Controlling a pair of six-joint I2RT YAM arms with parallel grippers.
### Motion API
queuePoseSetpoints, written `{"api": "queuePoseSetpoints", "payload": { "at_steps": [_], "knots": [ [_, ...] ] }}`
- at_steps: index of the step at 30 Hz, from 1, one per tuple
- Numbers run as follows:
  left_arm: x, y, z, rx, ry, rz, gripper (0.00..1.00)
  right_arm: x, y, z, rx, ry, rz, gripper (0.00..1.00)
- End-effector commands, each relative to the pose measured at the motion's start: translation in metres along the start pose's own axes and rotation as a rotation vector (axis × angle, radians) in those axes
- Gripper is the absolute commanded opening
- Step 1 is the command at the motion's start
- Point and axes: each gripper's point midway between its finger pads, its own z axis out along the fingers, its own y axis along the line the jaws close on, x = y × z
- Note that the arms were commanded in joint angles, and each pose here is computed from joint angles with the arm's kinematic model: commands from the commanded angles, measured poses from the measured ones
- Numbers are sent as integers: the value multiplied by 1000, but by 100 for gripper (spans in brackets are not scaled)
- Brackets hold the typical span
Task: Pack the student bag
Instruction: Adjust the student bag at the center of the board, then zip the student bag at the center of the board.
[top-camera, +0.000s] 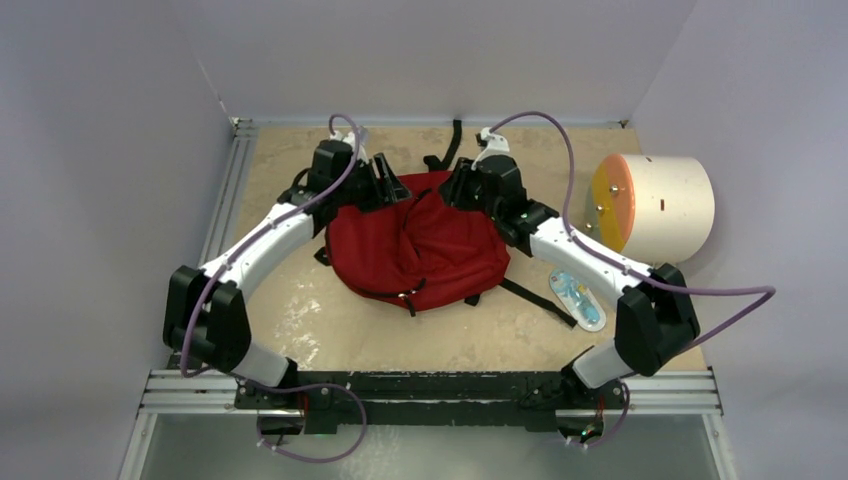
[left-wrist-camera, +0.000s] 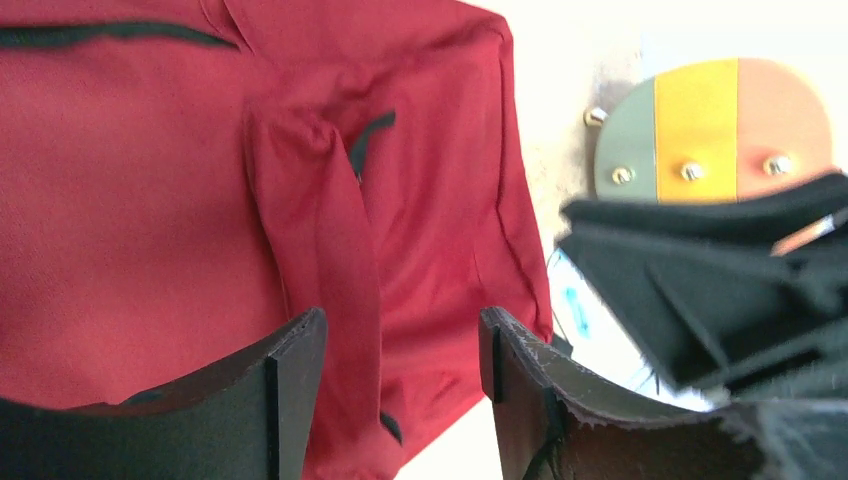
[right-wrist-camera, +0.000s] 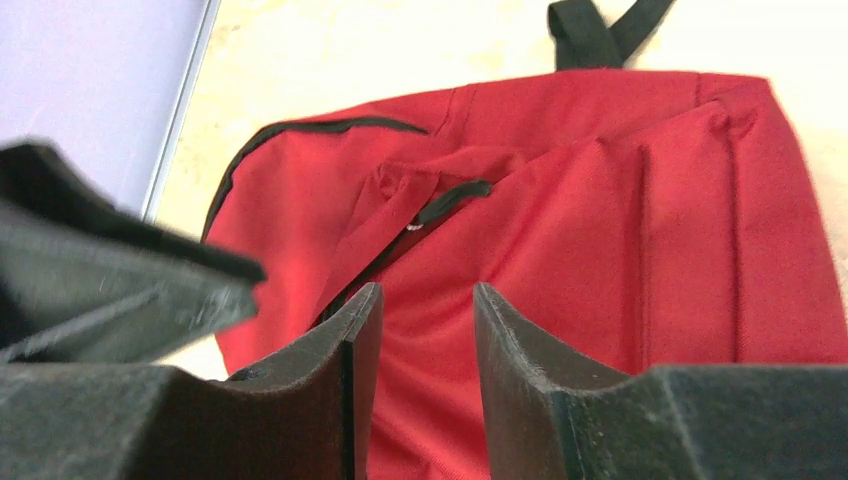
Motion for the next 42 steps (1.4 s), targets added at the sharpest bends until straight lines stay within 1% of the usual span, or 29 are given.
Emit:
{"api": "queuePoseSetpoints", "payload": {
  "at_steps": [1, 3, 6, 13, 17, 19, 22, 25, 28, 31, 33, 36, 39, 42],
  "knots": [
    [-28, 19, 22, -106, -26, 9, 57, 0, 21, -11, -96, 26, -26, 43],
    [-29, 29, 37, -140, -5, 0, 57, 9, 14, -16, -81, 34, -37, 45],
    [-28, 39, 57, -156, 17, -14, 57, 31, 16, -35, -131, 76, -2, 50],
    [-20, 58, 81, -194, 56, -40, 56, 97, 30, -70, -210, 207, 111, 57],
    [-16, 61, 88, -188, 73, -44, 54, 127, 38, -71, -232, 255, 139, 59],
    [-15, 63, 91, -186, 78, -46, 52, 133, 36, -65, -213, 246, 133, 59],
    [-14, 65, 93, -188, 78, -47, 46, 139, 25, -54, -177, 219, 121, 54],
    [-14, 65, 95, -183, 75, -45, 38, 156, 8, -41, -112, 230, 103, 48],
    [-18, 66, 98, -178, 70, -44, 33, 182, -10, -35, -42, 280, 82, 38],
    [-23, 70, 105, -181, 68, -46, 23, 209, -23, -40, -2, 338, 63, 31],
    [-25, 75, 111, -185, 70, -49, 14, 228, -29, -45, 16, 380, 56, 25],
    [-31, 79, 117, -185, 70, -54, 7, 247, -35, -54, 34, 421, 51, 19],
    [-36, 78, 119, -175, 68, -54, 3, 250, -29, -61, 14, 425, 56, 18],
    [-42, 69, 116, -145, 62, -44, 1, 232, -10, -64, -54, 390, 49, 17]
  ]
}}
